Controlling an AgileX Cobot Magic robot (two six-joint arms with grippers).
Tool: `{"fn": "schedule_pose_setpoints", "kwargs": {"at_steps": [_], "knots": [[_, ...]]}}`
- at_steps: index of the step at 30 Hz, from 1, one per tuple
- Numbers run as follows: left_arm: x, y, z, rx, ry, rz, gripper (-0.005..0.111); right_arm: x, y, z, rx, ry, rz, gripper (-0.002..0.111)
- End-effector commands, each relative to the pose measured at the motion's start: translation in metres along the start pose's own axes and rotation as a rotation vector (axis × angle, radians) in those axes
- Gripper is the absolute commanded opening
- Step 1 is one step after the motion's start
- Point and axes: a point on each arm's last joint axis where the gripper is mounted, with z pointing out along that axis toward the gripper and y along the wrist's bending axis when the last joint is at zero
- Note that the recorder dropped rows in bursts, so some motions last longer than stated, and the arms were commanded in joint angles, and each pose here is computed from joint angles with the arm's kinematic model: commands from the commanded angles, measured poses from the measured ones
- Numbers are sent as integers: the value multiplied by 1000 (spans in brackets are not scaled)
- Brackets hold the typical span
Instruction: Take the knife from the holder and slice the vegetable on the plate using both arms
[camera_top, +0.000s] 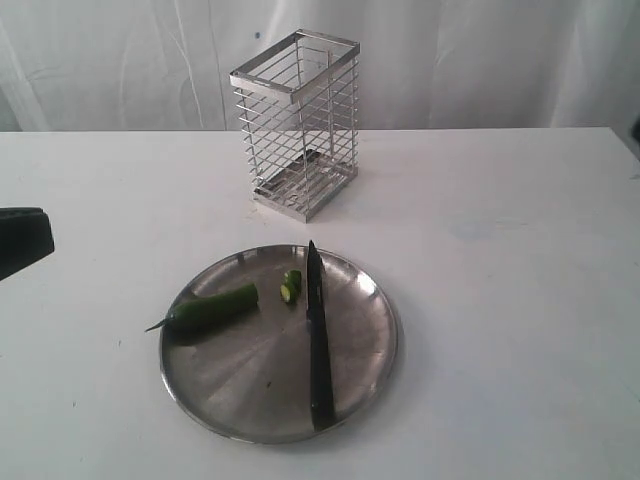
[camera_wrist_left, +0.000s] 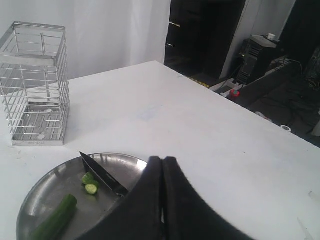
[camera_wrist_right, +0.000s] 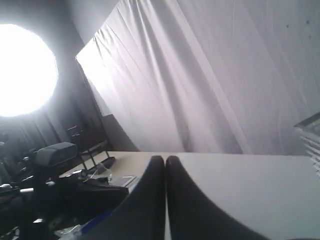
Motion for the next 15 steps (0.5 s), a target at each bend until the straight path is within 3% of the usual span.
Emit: {"fn": "schedule_pose_setpoints", "kwargs": {"at_steps": [1, 6, 15], "knots": [[0, -2, -1, 12, -6, -11, 0, 4, -8, -14, 76, 14, -132, 0], [1, -1, -1, 11, -2, -7, 0, 49, -25, -21, 71, 128, -457, 0], [0, -1, -1, 4, -4, -5, 0, 92, -54, -54, 291, 181, -389, 0]]}}
